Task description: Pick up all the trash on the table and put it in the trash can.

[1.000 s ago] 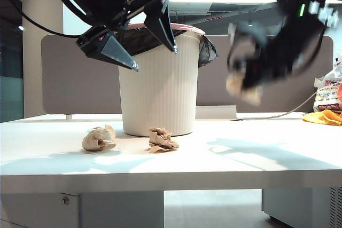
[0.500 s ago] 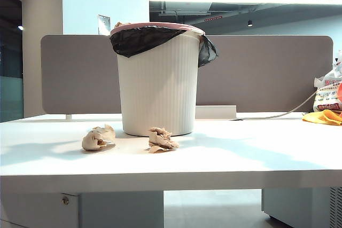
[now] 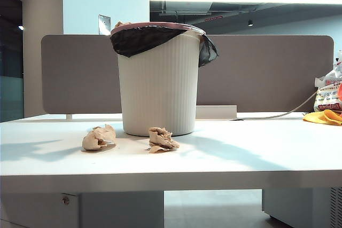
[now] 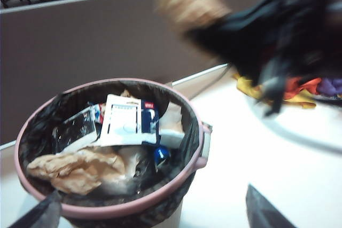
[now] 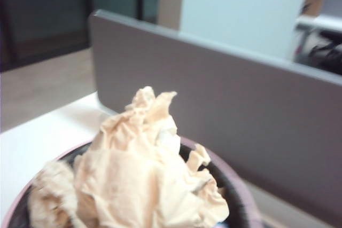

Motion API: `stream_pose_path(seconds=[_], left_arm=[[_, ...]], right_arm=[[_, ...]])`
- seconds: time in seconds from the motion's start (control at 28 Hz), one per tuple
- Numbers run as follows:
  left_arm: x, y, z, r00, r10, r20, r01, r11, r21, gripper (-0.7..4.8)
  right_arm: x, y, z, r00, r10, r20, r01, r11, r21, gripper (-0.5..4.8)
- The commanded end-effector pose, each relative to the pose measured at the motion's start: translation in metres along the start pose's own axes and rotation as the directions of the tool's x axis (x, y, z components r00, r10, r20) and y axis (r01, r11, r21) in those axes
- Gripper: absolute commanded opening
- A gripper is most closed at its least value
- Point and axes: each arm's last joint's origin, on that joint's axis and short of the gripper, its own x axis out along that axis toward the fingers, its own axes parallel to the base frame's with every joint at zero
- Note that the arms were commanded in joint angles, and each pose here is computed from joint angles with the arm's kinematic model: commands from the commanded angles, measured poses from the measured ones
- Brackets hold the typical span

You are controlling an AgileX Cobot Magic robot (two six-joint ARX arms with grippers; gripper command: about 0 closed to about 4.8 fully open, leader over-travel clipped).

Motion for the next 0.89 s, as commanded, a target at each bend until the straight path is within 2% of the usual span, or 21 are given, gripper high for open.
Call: stream_pose_path(seconds=[0.04, 0.21, 0.39, 0.43, 0.46, 0.5, 0.54, 0.57, 0.61, 0.89], left_arm=[[0.001, 0.003, -0.004, 0.998, 0.037, -0.048, -0.037, 0.999, 0.005, 4.79], [0.001, 0.009, -0.008, 0.992, 0.099, -0.082, -0.099, 0.995, 0.006, 4.79], [0.0, 0.013, -0.009, 0.989, 0.112, -0.093, -0.112, 0.994, 0.004, 4.79], [0.0, 0.014, -0.009, 0.989, 0.116, -0.095, -0.116, 0.993, 0.003, 4.79], [0.0, 0.015, -0.009, 0.988, 0.121, -0.095, -0.121, 0.993, 0.002, 4.79], [0.0, 0.016, -0.01, 0.988, 0.123, -0.095, -0.124, 0.992, 0.002, 4.79], [0.0, 0.017, -0.01, 0.988, 0.124, -0.096, -0.125, 0.992, 0.002, 4.79], [0.0, 0.017, -0.01, 0.988, 0.124, -0.096, -0.125, 0.992, 0.002, 4.79], [0.0, 0.017, -0.01, 0.988, 0.124, -0.096, -0.125, 0.992, 0.002, 4.79], [0.0, 0.017, -0.012, 0.985, 0.124, -0.116, -0.125, 0.992, 0.002, 4.79]], right_arm=[[0.017, 0.004, -0.01, 0.998, -0.02, -0.055, 0.021, 1.0, 0.015, -0.05], [0.041, 0.003, -0.04, 0.988, -0.006, -0.151, 0.012, 0.999, 0.036, -0.06], [0.047, 0.002, -0.053, 0.982, -0.002, -0.191, 0.011, 0.999, 0.045, -0.03], [0.047, 0.002, -0.052, 0.982, -0.002, -0.188, 0.011, 0.999, 0.043, 0.33], [0.047, 0.002, -0.051, 0.983, -0.003, -0.183, 0.011, 0.999, 0.042, 1.12], [0.047, 0.002, -0.05, 0.985, -0.004, -0.173, 0.011, 0.999, 0.04, 2.25], [0.048, 0.002, -0.049, 0.986, -0.005, -0.164, 0.011, 0.999, 0.038, 3.61], [0.048, 0.002, -0.049, 0.987, -0.004, -0.161, 0.01, 0.999, 0.037, 4.27], [0.048, 0.003, -0.049, 0.987, -0.001, -0.16, 0.007, 0.999, 0.036, 4.47], [0.047, 0.012, -0.047, 0.985, 0.038, -0.17, -0.034, 0.999, 0.026, 4.45]])
